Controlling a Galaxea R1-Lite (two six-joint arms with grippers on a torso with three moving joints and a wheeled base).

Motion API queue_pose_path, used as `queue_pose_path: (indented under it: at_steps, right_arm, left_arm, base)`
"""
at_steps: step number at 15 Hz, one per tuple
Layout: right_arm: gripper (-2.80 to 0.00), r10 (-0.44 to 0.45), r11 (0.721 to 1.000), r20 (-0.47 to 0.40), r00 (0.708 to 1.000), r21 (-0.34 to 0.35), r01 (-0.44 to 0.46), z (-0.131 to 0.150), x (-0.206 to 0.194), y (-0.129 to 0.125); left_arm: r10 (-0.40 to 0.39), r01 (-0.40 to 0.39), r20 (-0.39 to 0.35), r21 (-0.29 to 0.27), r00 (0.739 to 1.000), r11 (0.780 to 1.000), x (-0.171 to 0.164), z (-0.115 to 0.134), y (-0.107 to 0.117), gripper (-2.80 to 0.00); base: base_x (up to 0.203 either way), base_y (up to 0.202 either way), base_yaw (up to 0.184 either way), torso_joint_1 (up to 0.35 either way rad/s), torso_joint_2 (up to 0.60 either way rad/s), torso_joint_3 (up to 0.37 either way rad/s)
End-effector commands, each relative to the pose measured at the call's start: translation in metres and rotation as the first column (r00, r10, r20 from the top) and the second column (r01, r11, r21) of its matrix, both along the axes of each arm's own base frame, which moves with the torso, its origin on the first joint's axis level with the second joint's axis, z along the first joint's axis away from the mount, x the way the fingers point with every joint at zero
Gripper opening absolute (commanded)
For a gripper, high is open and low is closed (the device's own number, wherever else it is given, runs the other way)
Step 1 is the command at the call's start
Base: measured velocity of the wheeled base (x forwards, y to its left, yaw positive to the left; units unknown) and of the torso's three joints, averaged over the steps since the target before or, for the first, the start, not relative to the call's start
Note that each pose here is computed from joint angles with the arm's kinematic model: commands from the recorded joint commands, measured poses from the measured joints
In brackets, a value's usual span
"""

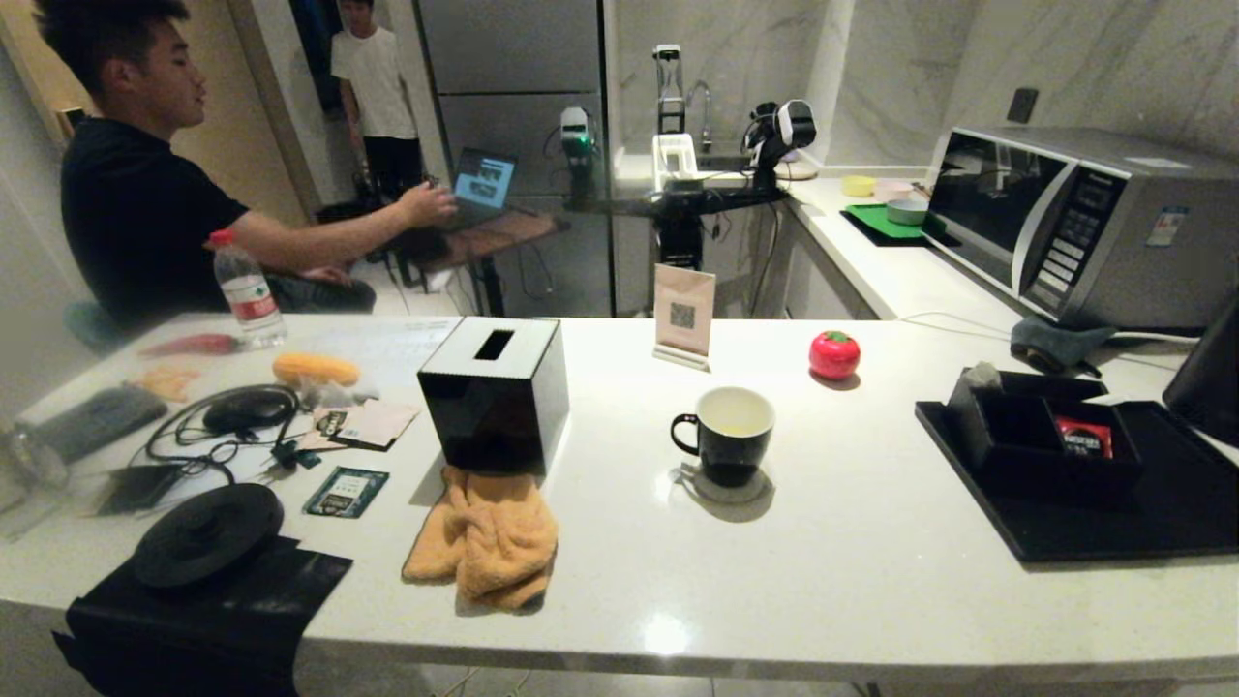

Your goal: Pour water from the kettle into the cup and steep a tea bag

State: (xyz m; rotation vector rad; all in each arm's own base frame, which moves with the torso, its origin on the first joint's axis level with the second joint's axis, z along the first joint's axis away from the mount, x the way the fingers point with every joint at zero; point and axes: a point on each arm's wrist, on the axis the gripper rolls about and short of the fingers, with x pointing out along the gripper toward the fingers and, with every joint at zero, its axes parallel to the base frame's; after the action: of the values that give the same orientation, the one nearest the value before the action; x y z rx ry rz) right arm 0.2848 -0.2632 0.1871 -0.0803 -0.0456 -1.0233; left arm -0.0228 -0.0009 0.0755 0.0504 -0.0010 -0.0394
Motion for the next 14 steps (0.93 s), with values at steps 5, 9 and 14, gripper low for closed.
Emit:
queue_pose_path:
  at_steps: [5, 9, 14]
  right_arm:
    - [-2.80, 0.002, 0.998, -0.031, 1.000, 0.066, 0.000, -0.038, 0.011, -0.011]
    - [-2.80, 0.006, 0.998, -0.022, 1.000, 0.060, -0.004, -0.049, 0.017, -0.014]
    - [-2.80, 0.036, 0.997, -0.027, 0.999, 0.062, -0.034, -0.052, 0.023, -0.008]
  left_arm:
    - [-0.001, 0.001, 0.000, 0.000, 1.000, 1.000, 0.000, 0.000, 0.000, -2.80]
    - [-0.001, 0.001, 0.000, 0.000, 1.000, 1.000, 0.000, 0.000, 0.000, -2.80]
    - [-0.001, 0.001, 0.000, 0.000, 1.000, 1.000, 0.000, 0.000, 0.000, -2.80]
  base:
    - [0.000, 0.000, 0.000, 0.000, 0.00, 0.000]
    - [0.000, 0.000, 0.000, 0.000, 0.00, 0.000]
    - [0.000, 0.000, 0.000, 0.000, 0.00, 0.000]
